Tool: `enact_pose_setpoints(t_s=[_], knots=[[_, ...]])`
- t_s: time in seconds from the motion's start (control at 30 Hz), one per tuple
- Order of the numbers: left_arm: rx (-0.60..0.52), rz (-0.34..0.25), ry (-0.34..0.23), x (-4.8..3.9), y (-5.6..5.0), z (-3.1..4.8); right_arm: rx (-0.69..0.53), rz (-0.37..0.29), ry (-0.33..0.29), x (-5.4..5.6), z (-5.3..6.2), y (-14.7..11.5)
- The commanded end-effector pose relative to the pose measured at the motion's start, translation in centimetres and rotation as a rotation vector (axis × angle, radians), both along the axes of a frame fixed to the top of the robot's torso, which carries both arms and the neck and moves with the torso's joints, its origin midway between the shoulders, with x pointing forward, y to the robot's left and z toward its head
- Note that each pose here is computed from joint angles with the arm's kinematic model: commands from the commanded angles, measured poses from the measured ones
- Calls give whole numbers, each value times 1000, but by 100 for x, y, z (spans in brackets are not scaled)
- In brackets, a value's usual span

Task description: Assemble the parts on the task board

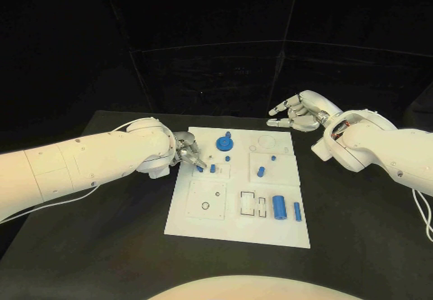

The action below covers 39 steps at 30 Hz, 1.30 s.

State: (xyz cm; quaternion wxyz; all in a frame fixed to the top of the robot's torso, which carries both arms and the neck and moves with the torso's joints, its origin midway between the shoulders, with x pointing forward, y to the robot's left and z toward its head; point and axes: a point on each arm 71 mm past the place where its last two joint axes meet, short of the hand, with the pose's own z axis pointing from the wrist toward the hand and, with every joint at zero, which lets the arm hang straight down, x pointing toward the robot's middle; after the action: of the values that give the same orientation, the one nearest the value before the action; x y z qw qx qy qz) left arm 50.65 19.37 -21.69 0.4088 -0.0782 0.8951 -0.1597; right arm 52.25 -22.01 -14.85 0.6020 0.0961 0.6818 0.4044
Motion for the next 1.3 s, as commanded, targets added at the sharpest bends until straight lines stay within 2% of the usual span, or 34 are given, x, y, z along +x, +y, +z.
enact_pose_setpoints(t_s=[0.03,0.6,1.3], knots=[[25,-6,20,-19,3,-24,1,12,-4,-1,13,13],[27,-1,19,-6,-12,-27,2,14,-5,-2,14,19],[32,23,45,14,-12,-48,2,13,-5,-7,16,13]])
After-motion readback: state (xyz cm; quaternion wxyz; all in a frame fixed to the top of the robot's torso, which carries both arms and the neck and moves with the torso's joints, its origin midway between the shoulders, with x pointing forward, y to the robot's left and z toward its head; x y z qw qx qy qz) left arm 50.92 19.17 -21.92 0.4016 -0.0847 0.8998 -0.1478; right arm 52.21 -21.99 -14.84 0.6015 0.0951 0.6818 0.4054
